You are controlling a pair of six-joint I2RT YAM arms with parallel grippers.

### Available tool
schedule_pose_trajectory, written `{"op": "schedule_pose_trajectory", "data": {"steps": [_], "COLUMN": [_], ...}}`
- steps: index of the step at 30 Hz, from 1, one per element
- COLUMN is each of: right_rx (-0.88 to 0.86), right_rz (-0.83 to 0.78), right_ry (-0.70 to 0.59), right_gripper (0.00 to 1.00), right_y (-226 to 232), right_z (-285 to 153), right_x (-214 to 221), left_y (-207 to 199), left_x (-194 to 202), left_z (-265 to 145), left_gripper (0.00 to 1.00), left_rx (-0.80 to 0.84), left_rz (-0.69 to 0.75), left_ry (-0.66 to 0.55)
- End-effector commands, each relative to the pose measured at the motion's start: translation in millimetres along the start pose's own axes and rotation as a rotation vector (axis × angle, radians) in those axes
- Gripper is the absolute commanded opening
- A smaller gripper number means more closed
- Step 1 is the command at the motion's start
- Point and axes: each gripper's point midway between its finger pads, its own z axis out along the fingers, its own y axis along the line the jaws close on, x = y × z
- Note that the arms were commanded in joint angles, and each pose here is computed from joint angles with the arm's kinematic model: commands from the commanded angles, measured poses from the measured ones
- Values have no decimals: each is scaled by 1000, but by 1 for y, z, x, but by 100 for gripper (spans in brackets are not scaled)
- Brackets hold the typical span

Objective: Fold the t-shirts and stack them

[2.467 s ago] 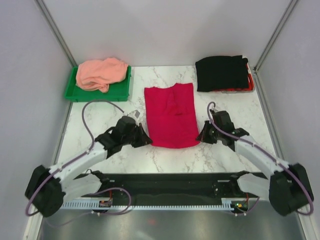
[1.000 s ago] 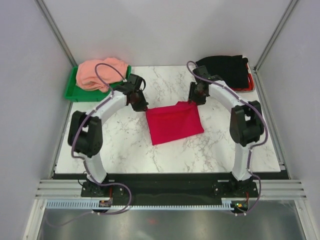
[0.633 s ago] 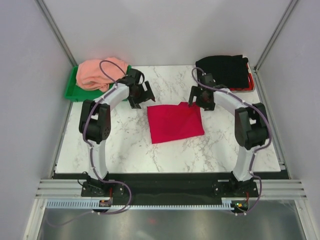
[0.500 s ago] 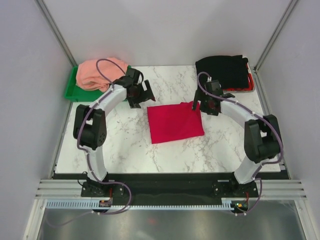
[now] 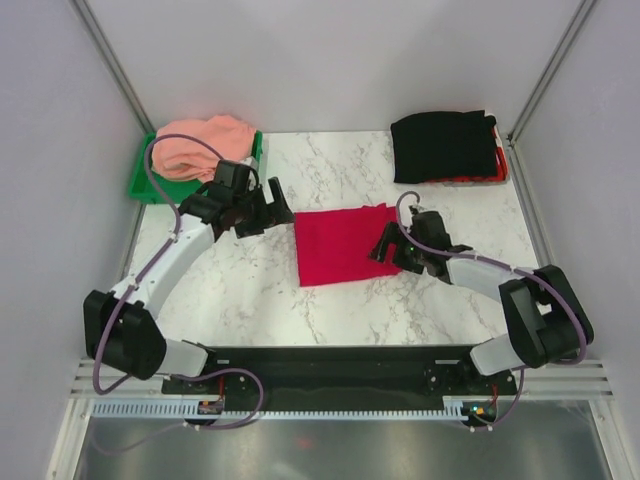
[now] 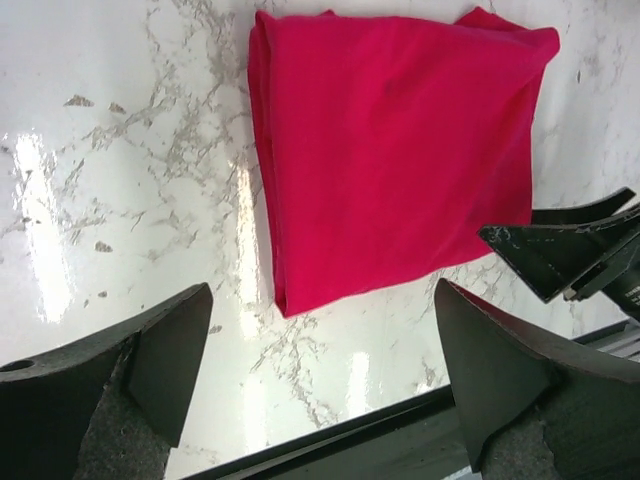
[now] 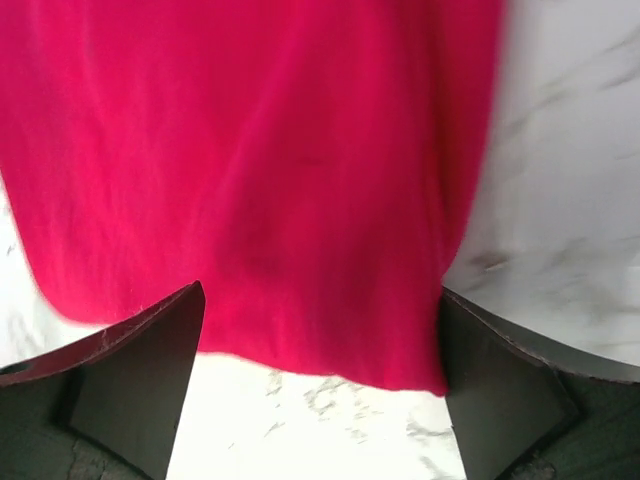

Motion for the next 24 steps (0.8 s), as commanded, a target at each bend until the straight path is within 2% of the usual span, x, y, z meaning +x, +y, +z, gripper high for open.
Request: {"op": "schedule_pose_trajectory", "data": {"steps": [1, 5, 6, 8, 9, 12, 14, 16, 17, 19, 20, 24], "right_rx": [-98, -111, -43, 63, 99, 104, 94, 97, 78, 73, 56, 49], "right_rz": [2, -43, -65, -127, -104, -98, -125, -145, -150, -138, -140, -101], "right_ry": [113, 150, 96, 75, 49, 10, -10, 26, 14, 83, 74, 146], "right_gripper": [98, 98, 98, 98, 98, 98, 98, 98, 98, 98, 98, 98], "right_y": [31, 42, 31, 13, 0, -7, 2, -1, 8, 3, 11, 4], "right_z": [1, -6, -7, -15, -18, -21, -19, -4, 2, 25, 31, 70], "right_x": [48, 66, 53, 36, 19, -17, -39, -43, -56, -50, -61, -52], "left_y": [6, 15, 15, 19, 21, 37, 47, 64, 64, 69, 68, 81], "left_x": [13, 19, 20, 26, 28, 34, 32, 31, 29, 31, 30, 31], "left_z": [-20, -36, -43, -47, -51, -61, -76, -83, -94, -102, -112, -128], "left_gripper": [100, 100, 100, 100, 100, 100, 100, 100, 100, 100, 100, 100], "left_rx": [16, -9, -3, -9, -10, -50, -83, -152, -144, -154, -145, -182], "left_rz": [85, 121, 138, 152, 171, 226, 252, 279, 288, 302, 300, 244], "left_ry": [6, -6, -17, -11, -16, -54, -123, -172, -213, -246, -288, -380]}}
